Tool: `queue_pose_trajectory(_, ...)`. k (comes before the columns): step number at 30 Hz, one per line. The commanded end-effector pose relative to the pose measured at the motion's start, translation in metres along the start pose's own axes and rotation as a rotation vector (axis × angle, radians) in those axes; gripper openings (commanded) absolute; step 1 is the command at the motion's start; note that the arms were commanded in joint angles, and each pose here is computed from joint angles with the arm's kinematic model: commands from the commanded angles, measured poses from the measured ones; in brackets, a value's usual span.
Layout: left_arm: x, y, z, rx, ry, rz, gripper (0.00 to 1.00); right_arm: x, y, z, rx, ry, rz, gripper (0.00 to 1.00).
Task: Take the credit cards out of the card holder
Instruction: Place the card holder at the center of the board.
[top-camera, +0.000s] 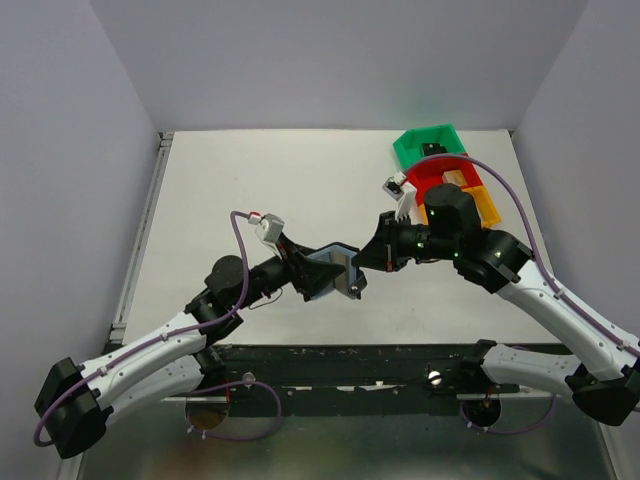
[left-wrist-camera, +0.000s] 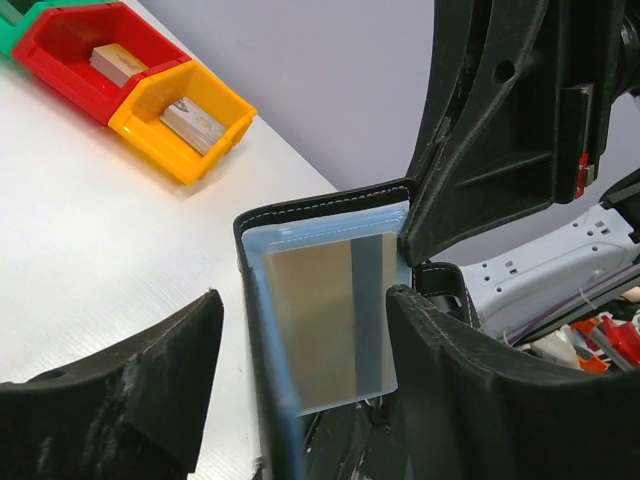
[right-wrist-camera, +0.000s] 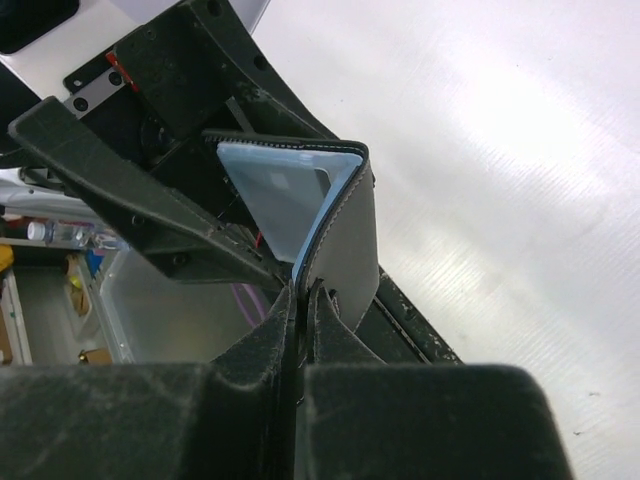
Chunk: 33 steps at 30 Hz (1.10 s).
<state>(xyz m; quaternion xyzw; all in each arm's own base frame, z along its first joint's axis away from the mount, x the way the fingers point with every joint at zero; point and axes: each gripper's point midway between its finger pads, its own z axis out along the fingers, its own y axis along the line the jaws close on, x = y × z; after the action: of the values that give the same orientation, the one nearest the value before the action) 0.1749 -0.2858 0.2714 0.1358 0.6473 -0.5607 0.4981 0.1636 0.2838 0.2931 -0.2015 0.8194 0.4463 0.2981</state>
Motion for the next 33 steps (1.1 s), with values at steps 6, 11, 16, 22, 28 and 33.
queue_pose_trajectory(6,-0.007,-0.019,0.008,0.078,0.008,-0.012,0.83,0.003,-0.017,0.006,0.074,0.002,0.035,0.00)
queue_pose_trajectory(11,-0.002,-0.021,0.013,0.093,0.036,-0.023,0.86,0.000,-0.014,0.007,0.067,-0.003,0.055,0.00)
queue_pose_trajectory(16,0.003,-0.018,0.017,0.080,0.059,-0.020,0.88,0.001,-0.011,0.008,0.051,0.001,0.079,0.00)
queue_pose_trajectory(22,0.009,-0.015,0.019,0.072,0.074,-0.007,0.79,0.003,-0.006,0.011,0.021,0.010,0.099,0.01)
queue_pose_trajectory(28,0.008,-0.008,0.014,0.034,0.064,0.012,0.54,0.003,-0.006,0.009,0.019,0.007,0.093,0.01)
queue_pose_trajectory(33,0.008,-0.001,0.010,-0.004,0.054,0.019,0.40,0.002,-0.003,0.006,0.011,0.000,0.083,0.03)
